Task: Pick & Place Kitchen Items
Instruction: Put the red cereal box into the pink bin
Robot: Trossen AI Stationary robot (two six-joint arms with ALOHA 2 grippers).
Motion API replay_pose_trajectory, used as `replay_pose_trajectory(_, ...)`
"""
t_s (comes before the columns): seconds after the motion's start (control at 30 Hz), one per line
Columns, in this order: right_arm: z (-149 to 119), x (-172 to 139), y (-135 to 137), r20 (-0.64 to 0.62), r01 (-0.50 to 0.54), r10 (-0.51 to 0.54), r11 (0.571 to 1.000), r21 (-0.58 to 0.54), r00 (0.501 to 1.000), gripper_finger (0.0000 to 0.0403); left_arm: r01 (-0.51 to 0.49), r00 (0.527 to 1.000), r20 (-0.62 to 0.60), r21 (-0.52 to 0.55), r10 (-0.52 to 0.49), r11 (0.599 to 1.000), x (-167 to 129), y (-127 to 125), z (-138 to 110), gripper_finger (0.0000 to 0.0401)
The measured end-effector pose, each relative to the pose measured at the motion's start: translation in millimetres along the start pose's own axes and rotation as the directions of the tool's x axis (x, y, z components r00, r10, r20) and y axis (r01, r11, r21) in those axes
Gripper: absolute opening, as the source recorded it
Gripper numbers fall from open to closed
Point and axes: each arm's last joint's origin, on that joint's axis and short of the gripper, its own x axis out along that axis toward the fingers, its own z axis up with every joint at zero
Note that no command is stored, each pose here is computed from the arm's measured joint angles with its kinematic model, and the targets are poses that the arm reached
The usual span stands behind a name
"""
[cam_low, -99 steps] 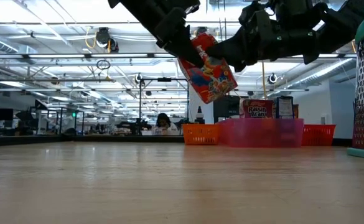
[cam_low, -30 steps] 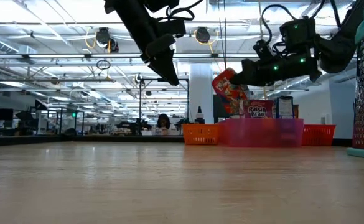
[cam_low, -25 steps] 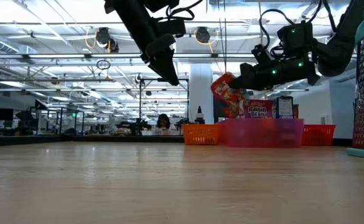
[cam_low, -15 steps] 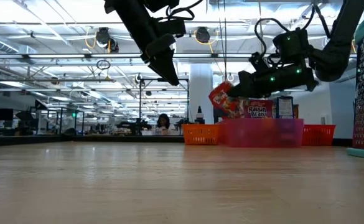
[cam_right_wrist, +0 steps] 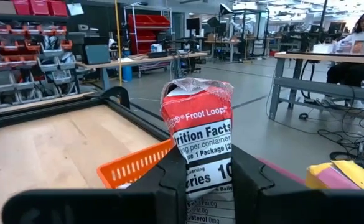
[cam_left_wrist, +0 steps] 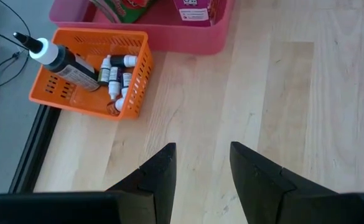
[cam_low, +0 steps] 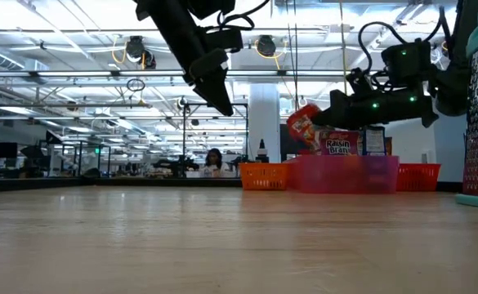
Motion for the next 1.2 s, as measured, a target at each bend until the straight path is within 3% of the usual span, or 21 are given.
replay_pose_trajectory(0.2,0.8,0.0,0.1,0.008,-0.001,0.001,1.0,0.001,1.0,0.0061,-0.001,1.0,0.017,-0.004,0.001,1.0,0.0,0.1,1.6,0.015)
replay_pose_trajectory(0.67,0.6,0.0,0.3,0.006,-0.002,0.002,1.0,-0.008,1.0,0.0086,-0.001,1.0,0.019,-0.005,0.001,1.0,0.1,0.1,1.7,0.015)
replay_pose_trajectory(1.2,-0.4,0.0,0.2,-0.005,0.0,0.0,1.0,-0.019,1.0,0.019,-0.001,1.0,0.018,-0.005,0.001,1.0,0.2,0.1,1.6,0.015)
